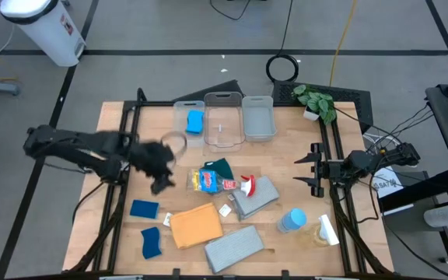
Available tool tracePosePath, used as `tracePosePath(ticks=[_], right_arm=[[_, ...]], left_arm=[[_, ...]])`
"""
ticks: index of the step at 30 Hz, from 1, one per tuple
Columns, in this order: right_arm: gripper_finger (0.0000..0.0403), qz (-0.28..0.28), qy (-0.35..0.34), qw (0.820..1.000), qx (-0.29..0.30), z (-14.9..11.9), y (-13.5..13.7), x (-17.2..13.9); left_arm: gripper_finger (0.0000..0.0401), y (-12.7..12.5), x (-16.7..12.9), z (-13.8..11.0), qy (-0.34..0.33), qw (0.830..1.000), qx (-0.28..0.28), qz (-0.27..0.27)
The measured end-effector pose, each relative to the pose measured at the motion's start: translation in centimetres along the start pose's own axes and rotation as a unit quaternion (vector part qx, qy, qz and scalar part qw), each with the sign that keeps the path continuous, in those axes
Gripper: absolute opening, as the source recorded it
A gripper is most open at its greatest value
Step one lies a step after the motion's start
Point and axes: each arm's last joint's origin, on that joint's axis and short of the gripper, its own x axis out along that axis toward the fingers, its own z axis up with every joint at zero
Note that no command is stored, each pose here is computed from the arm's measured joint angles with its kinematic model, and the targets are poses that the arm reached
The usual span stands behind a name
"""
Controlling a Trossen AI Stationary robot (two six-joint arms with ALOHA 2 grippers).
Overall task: Pick & Place Kitchen Items
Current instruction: Put the blue sponge into the white transparent bin
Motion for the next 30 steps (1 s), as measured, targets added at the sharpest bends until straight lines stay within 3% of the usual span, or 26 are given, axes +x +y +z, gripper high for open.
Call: tracePosePath(ticks=[3,7,10,13,21,30], right_arm=[[0.0208,0.0,0.0,1.0,0.0,0.0,0.0,0.0],[0.0208,0.0,0.0,1.0,0.0,0.0,0.0,0.0],[0.0208,0.0,0.0,1.0,0.0,0.0,0.0,0.0],[0.0208,0.0,0.0,1.0,0.0,0.0,0.0,0.0],[0.0207,0.0,0.0,1.0,0.0,0.0,0.0,0.0],[0.0205,0.0,0.0,1.0,0.0,0.0,0.0,0.0]], left_arm=[[0.025,-2.2,1.9,-1.9,0.065,0.997,0.031,0.024],[0.025,-3.9,4.2,-4.0,0.137,0.988,0.009,0.066],[0.025,-4.7,5.8,-5.6,0.193,0.975,-0.008,0.109],[0.025,-5.3,7.3,-7.4,0.244,0.957,0.014,0.16],[0.025,-6.1,11.3,-10.6,0.314,0.912,0.066,0.254],[0.025,-5.2,14.8,-11.5,0.361,0.87,0.138,0.305]])
